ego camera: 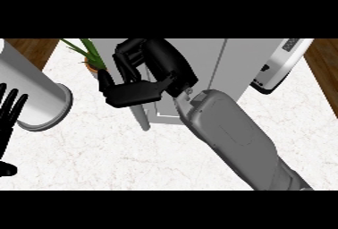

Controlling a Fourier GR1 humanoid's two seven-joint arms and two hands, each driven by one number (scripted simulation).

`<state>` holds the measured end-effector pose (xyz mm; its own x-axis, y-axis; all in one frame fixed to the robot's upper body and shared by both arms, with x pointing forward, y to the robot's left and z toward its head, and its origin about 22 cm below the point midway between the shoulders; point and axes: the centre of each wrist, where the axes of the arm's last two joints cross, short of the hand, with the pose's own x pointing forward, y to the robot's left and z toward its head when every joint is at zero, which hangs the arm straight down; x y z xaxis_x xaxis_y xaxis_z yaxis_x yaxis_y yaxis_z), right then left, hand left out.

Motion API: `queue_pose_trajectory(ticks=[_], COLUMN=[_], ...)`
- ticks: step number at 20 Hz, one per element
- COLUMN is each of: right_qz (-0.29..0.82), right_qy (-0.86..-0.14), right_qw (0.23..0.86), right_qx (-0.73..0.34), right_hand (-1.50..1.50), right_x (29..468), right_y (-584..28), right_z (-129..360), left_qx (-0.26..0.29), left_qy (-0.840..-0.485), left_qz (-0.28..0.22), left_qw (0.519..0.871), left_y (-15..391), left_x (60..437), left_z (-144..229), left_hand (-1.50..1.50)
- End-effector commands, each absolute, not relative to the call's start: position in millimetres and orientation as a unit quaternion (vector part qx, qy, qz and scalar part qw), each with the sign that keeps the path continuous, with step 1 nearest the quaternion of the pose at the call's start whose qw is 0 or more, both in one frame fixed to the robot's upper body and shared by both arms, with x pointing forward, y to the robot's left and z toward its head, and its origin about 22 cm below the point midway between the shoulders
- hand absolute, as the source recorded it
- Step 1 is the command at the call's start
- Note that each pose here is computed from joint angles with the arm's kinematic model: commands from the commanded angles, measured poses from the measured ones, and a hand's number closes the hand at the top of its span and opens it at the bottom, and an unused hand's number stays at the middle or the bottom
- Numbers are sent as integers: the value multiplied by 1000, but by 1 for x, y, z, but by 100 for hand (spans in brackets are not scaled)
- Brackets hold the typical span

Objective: Pick up the wine, place it into the cabinet and close the cabinet

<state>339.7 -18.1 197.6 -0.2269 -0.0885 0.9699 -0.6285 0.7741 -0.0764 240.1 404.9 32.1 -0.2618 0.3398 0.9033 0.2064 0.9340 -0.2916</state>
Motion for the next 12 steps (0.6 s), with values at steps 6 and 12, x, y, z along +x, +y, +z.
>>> queue_pose_trajectory(ticks=[6,12], right_qz=[203,206], right_qy=[-754,-754], right_qw=[604,602], right_qx=[160,162], right_hand=[150,150], right_x=[387,394], right_y=[-78,-74], right_z=[168,179], left_qx=[-176,-194], left_qy=[-791,-788], left_qz=[47,46], left_qw=[584,582], left_y=[406,399], left_x=[239,244], left_z=[25,27], left_hand=[-150,-150])
